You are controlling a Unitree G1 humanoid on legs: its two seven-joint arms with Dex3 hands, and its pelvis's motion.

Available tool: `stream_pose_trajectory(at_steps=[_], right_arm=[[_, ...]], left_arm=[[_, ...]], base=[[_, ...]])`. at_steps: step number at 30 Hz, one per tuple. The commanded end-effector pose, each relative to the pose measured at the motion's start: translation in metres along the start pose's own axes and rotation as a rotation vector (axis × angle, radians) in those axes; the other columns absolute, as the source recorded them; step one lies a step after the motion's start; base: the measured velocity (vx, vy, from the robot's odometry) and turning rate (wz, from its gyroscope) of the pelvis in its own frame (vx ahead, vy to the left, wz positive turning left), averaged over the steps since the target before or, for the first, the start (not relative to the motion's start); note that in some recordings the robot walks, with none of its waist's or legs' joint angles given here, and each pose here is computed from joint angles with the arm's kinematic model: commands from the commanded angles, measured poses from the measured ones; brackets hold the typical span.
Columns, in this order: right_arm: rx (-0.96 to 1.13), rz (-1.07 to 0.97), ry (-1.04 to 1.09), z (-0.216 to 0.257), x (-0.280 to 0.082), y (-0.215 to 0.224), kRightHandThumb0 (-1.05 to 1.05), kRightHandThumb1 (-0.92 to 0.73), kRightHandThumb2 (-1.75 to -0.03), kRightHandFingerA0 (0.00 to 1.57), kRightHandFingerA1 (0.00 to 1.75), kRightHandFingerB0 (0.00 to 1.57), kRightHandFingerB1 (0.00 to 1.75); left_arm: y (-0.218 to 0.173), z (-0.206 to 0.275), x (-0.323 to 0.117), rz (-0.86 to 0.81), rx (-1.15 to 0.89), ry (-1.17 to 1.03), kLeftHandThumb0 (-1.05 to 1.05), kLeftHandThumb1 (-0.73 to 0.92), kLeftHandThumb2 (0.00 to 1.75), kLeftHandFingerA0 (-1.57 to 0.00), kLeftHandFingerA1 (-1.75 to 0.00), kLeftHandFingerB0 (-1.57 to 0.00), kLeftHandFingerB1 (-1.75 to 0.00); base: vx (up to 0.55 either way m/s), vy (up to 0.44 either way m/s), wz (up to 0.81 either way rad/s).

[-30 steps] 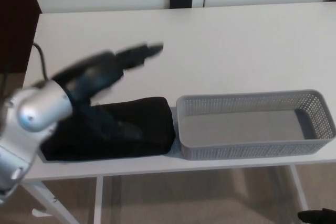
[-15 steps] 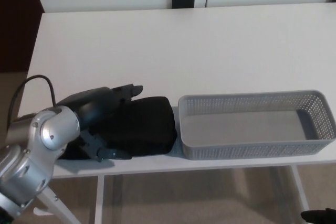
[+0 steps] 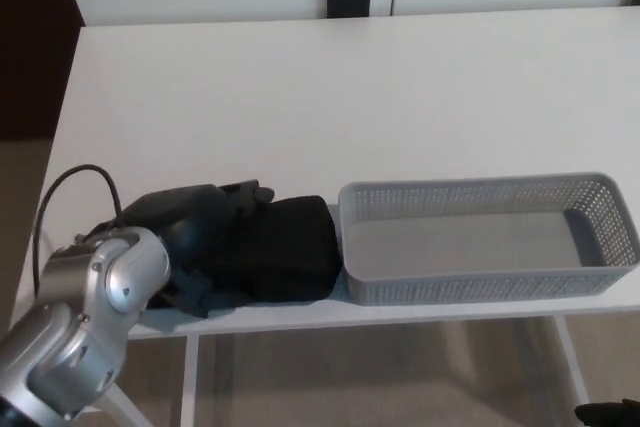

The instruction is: The robot walk towards a table in front and pick up a black pencil case on the left hand side and put the pencil case into a small container on the right hand side

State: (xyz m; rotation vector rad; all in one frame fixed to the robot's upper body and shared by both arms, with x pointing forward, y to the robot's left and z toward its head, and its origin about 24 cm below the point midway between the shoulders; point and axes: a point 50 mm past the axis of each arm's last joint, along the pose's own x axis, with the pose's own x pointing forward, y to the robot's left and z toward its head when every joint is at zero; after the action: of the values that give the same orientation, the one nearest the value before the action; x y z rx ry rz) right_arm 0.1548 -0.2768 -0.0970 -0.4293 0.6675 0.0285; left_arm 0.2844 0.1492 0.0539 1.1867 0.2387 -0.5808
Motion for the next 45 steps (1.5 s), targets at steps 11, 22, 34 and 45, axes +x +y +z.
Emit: stream_pose_trajectory(at_steps=[11,22,34,45], right_arm=[[-0.015,-0.014,0.002,0.004,0.002,-0.008,-0.33,-0.62,-0.57,0.71,0.46,0.63,0.43],[-0.035,-0.007,-0.006,0.006,0.003,-0.010,-0.32,-0.62,-0.57,0.73,0.47,0.63,0.44],[-0.049,-0.007,0.014,0.003,0.003,-0.010,-0.32,-0.61,-0.57,0.72,0.46,0.64,0.43],[-0.057,0.004,0.022,0.000,0.002,-0.008,-0.33,-0.62,-0.57,0.71,0.46,0.61,0.43]], left_arm=[[-0.039,-0.017,0.004,-0.075,-0.090,-0.020,-0.24,0.84,0.70,-0.67,-1.47,-0.48,-1.08],[0.023,-0.035,-0.013,0.103,-0.041,0.034,-0.27,0.82,0.70,-0.83,-1.23,-0.71,-0.73],[0.084,-0.006,-0.035,0.522,0.006,0.044,-0.37,0.63,0.89,-1.01,-1.38,-0.65,-1.14],[0.069,0.110,-0.030,0.455,0.000,-0.285,-0.20,0.75,0.62,-0.75,-1.40,-0.76,-0.75]], base=[[0.00,0.000,0.00],[0.00,0.000,0.00],[0.00,0.000,0.00],[0.00,0.000,0.00]])
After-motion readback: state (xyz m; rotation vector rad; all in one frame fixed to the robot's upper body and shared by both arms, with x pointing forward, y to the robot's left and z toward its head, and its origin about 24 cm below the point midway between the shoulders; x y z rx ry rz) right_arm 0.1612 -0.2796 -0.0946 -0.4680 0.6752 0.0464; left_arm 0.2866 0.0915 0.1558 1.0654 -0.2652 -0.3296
